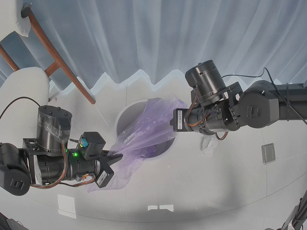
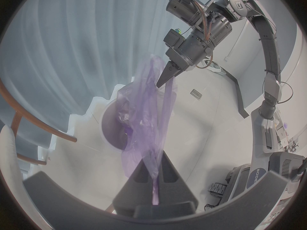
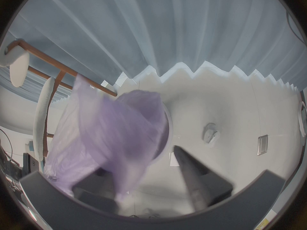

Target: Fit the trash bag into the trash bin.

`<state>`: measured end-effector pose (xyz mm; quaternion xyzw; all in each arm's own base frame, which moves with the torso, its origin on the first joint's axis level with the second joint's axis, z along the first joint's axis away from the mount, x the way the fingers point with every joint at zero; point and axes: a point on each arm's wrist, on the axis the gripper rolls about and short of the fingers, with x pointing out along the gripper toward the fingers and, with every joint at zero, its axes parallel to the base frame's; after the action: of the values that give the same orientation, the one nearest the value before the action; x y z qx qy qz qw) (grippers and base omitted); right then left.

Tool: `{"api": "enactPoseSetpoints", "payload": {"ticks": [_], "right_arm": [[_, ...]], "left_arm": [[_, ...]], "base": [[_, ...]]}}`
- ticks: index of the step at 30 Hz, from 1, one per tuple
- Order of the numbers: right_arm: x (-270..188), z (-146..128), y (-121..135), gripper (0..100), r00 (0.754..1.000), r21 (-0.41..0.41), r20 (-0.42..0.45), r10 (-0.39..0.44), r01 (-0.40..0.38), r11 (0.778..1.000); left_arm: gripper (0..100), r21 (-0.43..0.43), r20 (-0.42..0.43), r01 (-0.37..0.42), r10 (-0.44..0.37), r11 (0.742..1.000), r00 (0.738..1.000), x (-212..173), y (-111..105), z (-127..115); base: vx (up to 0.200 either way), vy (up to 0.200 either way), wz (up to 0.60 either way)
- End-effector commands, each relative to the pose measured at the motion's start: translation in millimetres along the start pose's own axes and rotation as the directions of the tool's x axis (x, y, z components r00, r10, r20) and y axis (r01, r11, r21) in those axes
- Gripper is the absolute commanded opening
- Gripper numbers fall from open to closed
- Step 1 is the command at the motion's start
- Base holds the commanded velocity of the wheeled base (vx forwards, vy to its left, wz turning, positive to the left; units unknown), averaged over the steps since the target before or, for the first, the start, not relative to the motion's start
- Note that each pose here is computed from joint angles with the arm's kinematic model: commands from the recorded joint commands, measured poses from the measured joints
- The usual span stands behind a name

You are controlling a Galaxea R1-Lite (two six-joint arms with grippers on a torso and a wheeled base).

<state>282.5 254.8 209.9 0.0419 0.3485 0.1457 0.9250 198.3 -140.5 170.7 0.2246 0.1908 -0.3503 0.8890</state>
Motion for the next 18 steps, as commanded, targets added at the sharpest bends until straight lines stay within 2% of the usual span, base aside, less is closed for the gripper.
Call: {"api": "enactPoseSetpoints", "payload": {"ticks": [1,7,13,17,18], "right_arm": [[11,-3,1,0,1.000,-0.010,-0.005,-0.003,0.003,1.000],[13,-1,2,0,1.000,-0.003,0.014,0.003,-0.003,1.000],[8,8,-1,0,0.997,-0.043,0.069,0.021,-0.018,0.999],[1,15,-1,0,0.992,-0.030,0.109,0.060,-0.057,0.998],[-9,19,-3,0,0.987,-0.026,0.119,0.109,-0.106,0.994]], "left_arm": [[0,-0.001,-0.004,0.001,-0.001,1.000,1.000,1,0,-1],[0,-0.003,-0.008,-0.001,0.001,1.000,1.000,2,0,-1],[0,-0.012,-0.020,0.010,-0.010,1.000,1.000,1,-2,-6],[0,-0.060,-0.003,0.000,-0.001,0.998,1.000,-3,-1,-3],[0,-0.116,0.018,0.002,0.000,0.993,1.000,-12,-2,-2]], "base": [[0.000,0.000,0.00],[0.000,0.000,0.00],[0.000,0.000,0.00],[0.000,0.000,0.00],[0.000,0.000,0.00]]}}
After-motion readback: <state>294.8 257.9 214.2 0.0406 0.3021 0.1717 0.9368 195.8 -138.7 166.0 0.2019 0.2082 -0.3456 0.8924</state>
